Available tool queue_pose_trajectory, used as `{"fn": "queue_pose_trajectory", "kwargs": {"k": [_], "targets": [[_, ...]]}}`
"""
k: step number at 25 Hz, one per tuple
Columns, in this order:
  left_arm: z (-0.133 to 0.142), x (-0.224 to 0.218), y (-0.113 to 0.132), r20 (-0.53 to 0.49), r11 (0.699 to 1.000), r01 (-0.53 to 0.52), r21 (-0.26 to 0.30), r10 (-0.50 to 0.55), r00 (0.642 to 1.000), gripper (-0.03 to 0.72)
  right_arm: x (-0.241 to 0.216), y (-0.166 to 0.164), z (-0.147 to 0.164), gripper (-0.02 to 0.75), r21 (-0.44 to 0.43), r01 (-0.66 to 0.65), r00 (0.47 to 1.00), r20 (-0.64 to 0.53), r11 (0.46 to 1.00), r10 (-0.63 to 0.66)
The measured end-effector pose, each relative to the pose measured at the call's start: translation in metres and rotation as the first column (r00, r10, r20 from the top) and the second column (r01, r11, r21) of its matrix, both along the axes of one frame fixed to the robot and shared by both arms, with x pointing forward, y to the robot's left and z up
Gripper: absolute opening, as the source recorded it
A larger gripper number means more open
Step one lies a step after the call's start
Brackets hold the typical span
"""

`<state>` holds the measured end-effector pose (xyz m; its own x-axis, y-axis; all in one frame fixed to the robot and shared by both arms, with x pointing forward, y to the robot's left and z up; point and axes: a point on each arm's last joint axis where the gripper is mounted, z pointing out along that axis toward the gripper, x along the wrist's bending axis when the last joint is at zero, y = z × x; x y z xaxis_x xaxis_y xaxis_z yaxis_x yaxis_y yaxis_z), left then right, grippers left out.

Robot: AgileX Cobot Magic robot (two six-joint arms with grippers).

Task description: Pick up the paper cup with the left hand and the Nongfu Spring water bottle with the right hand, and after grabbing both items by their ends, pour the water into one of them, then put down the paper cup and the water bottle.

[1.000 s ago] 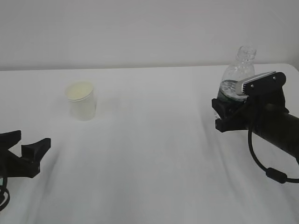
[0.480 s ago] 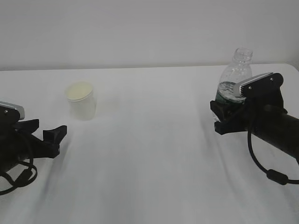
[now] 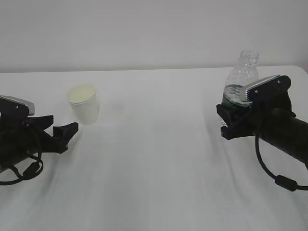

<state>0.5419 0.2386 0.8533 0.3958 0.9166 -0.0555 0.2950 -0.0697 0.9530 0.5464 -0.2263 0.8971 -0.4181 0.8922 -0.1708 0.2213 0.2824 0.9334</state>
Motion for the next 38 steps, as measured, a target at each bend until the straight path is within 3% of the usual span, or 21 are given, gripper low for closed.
{"fn": "queue_pose_trajectory", "kwargs": {"k": [6, 18, 38], "targets": [[0.0, 0.018, -0.001, 0.037, 0.999, 0.052, -0.009, -0.051, 0.998, 0.578, 0.0, 0.0, 0.0, 0.407, -0.005, -0.001, 1.0, 0.0, 1.0, 0.001], [-0.016, 0.046, -0.005, 0.039, 0.997, 0.055, -0.056, -0.053, 0.998, 0.578, 0.0, 0.0, 0.0, 0.407, -0.017, -0.005, 1.0, 0.004, 1.0, 0.005], [-0.028, 0.087, -0.012, 0.073, 0.992, 0.089, -0.086, -0.083, 0.994, 0.578, 0.0, 0.0, 0.0, 0.407, -0.018, -0.007, 1.0, 0.011, 1.0, 0.007]]}}
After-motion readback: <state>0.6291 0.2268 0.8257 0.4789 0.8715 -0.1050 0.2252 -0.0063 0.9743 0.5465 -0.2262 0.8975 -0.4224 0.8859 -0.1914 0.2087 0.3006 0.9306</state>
